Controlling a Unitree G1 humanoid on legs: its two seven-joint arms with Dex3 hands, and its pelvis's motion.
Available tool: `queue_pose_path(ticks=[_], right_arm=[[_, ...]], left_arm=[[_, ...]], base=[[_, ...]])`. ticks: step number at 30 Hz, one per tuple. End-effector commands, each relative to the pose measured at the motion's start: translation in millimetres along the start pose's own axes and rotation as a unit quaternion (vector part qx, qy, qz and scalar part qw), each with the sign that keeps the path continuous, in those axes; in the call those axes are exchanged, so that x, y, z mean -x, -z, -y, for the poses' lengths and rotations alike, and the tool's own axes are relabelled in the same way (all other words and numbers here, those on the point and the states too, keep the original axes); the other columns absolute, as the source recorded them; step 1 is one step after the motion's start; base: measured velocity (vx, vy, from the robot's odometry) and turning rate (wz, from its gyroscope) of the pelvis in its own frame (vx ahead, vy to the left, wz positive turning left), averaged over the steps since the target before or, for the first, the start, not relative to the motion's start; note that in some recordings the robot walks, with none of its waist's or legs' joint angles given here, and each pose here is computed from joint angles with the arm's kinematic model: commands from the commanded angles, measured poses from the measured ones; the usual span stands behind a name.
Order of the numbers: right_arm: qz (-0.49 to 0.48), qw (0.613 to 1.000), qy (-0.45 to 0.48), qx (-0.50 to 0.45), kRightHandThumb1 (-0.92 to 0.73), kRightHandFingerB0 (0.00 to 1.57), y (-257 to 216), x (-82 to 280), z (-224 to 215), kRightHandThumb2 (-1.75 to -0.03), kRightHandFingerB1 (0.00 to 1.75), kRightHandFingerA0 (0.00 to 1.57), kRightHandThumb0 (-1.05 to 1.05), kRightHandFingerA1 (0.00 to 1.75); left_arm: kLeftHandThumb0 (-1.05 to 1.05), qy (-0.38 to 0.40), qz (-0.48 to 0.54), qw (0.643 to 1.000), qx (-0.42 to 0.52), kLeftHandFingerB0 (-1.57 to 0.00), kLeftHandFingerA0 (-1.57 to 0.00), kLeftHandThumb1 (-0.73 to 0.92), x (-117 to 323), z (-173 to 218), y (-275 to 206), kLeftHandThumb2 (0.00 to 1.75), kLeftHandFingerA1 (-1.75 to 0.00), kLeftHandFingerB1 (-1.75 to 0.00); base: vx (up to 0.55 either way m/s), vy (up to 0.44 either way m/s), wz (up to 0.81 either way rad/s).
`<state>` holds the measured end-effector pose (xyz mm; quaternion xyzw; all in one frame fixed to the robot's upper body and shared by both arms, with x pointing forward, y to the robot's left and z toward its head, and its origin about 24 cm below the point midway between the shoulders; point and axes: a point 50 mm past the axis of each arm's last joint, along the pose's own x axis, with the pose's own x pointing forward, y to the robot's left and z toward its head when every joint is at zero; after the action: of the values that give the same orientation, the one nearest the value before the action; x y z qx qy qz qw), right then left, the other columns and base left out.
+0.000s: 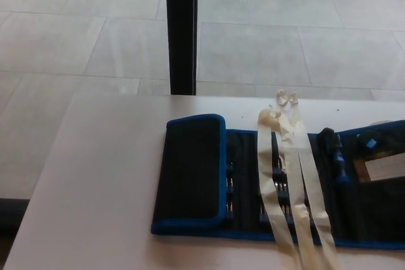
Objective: The robot uses its right hand to lift an edge of the toolkit kept in middle of the desk and make one fold in it
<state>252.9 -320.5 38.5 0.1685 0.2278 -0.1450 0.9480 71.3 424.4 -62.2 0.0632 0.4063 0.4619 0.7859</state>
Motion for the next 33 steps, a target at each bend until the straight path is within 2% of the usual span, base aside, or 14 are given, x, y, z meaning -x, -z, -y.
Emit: queue_pose_path(ticks=[1, 8, 9, 10, 18, 19, 20, 21, 22, 27, 28, 29, 30, 33], right_arm=[[-0.086, 0.996, -0.019, 0.018, -0.87, 0.23, 21, -1, -1, -0.64, 0.43, 0.29, -0.63, 0.49], [-0.098, 0.995, -0.005, 0.018, -0.88, 0.26, 22, -3, 4, -0.65, 0.43, 0.33, -0.62, 0.48], [-0.101, 0.995, -0.005, 0.02, -0.68, 0.16, 23, -2, 3, -1.07, 0.51, 0.33, -0.58, 0.6], [-0.104, 0.994, -0.008, 0.019, -0.88, 0.25, 23, -2, 3, -0.65, 0.44, 0.33, -0.63, 0.49], [-0.105, 0.993, -0.045, 0.001, -0.84, 0.26, 17, 0, -12, -0.64, 0.43, 0.33, -0.67, 0.47], [-0.102, 0.994, -0.047, -0.005, -0.66, 0.17, 15, 0, -15, -1.04, 0.51, 0.33, -0.62, 0.59], [-0.09, 0.994, -0.058, -0.024, -0.85, 0.27, 9, 1, -22, -0.64, 0.44, 0.32, -0.62, 0.48], [-0.088, 0.994, -0.061, -0.028, -0.85, 0.27, 8, 1, -24, -0.64, 0.44, 0.32, -0.62, 0.48], [-0.076, 0.994, -0.071, -0.039, -0.64, 0.17, 3, 3, -33, -1.05, 0.51, 0.34, -0.58, 0.61], [-0.04, 0.99, -0.107, -0.087, -0.63, 0.18, -10, 5, -57, -1.03, 0.51, 0.35, -0.58, 0.6], [-0.037, 0.99, -0.106, -0.089, -0.78, 0.31, -11, 6, -59, -0.65, 0.44, 0.38, -0.64, 0.48], [-0.032, 0.99, -0.105, -0.091, -0.78, 0.31, -12, 6, -62, -0.65, 0.44, 0.38, -0.64, 0.48], [-0.028, 0.989, -0.108, -0.099, -0.61, 0.21, -13, 7, -67, -1.02, 0.52, 0.37, -0.56, 0.6], [-0.012, 0.986, -0.142, -0.088, -0.65, 0.21, -18, 15, -87, -1.04, 0.51, 0.36, -0.6, 0.59]], left_arm=[[-0.5, -0.025, 0.019, 0.999, -0.004, -0.72, -0.79, 0.54, -2, -13, -9, 0.56, -0.9, -0.6], [-0.5, -0.023, 0.024, 0.999, 0.005, -0.73, -0.74, 0.55, -2, -14, -11, 0.56, -0.85, -0.61], [-0.51, -0.022, 0.023, 0.999, 0.008, -0.7, -0.73, 0.55, -2, -15, -11, 0.56, -0.83, -0.6], [-0.52, -0.022, 0.022, 0.999, 0.011, -0.71, -0.76, 0.55, -2, -15, -10, 0.56, -0.89, -0.61], [-0.52, -0.023, 0.021, 0.999, 0.011, -0.7, -0.74, 0.56, -2, -15, -10, 0.57, -0.85, -0.61], [-0.54, -0.021, 0.022, 0.999, 0.012, -0.71, -0.74, 0.56, -2, -15, -10, 0.57, -0.85, -0.63], [-0.56, -0.021, 0.024, 0.999, 0.001, -0.71, -0.75, 0.57, -2, -16, -10, 0.57, -0.84, -0.62], [-0.56, -0.022, 0.024, 0.999, -0.005, -0.71, -0.75, 0.57, -2, -16, -10, 0.57, -0.84, -0.62], [-0.55, -0.022, 0.021, 1.0, 0.001, -0.68, -0.72, 0.57, -2, -16, -9, 0.57, -0.82, -0.61], [-0.55, -0.023, 0.017, 1.0, 0.007, -0.65, -0.71, 0.57, -1, -18, -6, 0.57, -0.84, -0.59], [-0.55, -0.022, 0.016, 1.0, 0.008, -0.64, -0.7, 0.58, -1, -18, -7, 0.58, -0.82, -0.59], [-0.55, -0.021, 0.016, 1.0, 0.009, -0.64, -0.7, 0.58, -2, -18, -7, 0.58, -0.82, -0.59], [-0.55, -0.021, 0.017, 1.0, 0.004, -0.65, -0.71, 0.58, -2, -19, -7, 0.58, -0.81, -0.58], [-0.54, -0.019, 0.02, 1.0, -0.011, -0.65, -0.7, 0.59, -1, -20, -5, 0.58, -0.77, -0.57]], base=[[0.0, 0.0, 0.0], [0.0, 0.0, 0.0], [0.0, 0.0, 0.0], [0.0, 0.0, 0.0], [0.0, 0.0, 0.0], [0.0, 0.0, 0.0], [0.0, 0.0, 0.0], [0.0, 0.0, 0.0], [0.0, 0.0, 0.0], [0.0, 0.0, 0.0], [0.0, 0.0, 0.0], [0.0, 0.0, 0.07], [0.0, 0.0, 0.0], [0.0, 0.0, 0.06]])
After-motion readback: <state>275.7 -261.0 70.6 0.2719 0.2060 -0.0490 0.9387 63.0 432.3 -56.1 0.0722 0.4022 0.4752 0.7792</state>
